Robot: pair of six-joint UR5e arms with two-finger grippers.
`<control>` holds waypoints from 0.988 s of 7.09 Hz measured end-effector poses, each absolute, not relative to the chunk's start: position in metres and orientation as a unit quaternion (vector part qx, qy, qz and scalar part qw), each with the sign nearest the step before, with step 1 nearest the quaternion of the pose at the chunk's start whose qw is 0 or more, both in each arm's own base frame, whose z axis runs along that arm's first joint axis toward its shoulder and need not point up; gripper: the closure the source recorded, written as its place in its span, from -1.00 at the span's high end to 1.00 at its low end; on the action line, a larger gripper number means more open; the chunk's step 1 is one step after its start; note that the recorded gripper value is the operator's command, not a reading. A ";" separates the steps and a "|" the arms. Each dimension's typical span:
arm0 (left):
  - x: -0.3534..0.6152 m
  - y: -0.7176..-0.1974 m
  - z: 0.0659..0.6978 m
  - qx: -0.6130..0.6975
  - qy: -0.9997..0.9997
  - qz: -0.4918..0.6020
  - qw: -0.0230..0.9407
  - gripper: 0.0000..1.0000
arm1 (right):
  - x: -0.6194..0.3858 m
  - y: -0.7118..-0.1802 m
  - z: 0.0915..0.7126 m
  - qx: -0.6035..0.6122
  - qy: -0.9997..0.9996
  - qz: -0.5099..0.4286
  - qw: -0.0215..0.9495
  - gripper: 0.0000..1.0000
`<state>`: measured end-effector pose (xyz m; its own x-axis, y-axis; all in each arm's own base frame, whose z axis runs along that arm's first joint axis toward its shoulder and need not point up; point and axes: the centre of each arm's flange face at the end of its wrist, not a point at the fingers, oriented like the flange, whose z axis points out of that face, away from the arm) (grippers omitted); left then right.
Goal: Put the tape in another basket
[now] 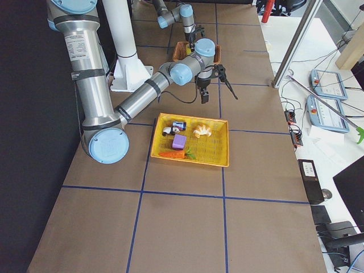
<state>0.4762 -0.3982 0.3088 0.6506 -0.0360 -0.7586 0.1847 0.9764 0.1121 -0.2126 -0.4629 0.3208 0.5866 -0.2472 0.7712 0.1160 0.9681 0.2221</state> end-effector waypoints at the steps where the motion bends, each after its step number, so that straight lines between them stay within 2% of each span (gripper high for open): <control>1: 0.479 -0.400 0.312 0.091 0.408 -0.053 0.907 1.00 | -0.212 -0.463 0.321 0.074 -0.443 -0.102 0.887 1.00; 4: 0.463 -0.402 0.301 0.106 0.395 -0.008 0.912 1.00 | -0.208 -0.463 0.323 0.073 -0.443 -0.100 0.888 1.00; 6: 0.398 -0.418 0.296 0.117 0.375 0.072 0.917 1.00 | -0.187 -0.466 0.340 0.077 -0.439 -0.106 0.889 1.00; 7: 0.349 -0.436 0.315 0.115 0.367 0.107 0.917 1.00 | -0.164 -0.468 0.365 0.083 -0.429 -0.124 0.891 1.00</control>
<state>0.3486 -0.4362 0.3146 0.7077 0.2811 -0.6482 -0.1117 0.9504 0.2903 -0.1644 -0.4675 0.3648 0.6019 -0.2917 0.7434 0.1496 0.9556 0.2539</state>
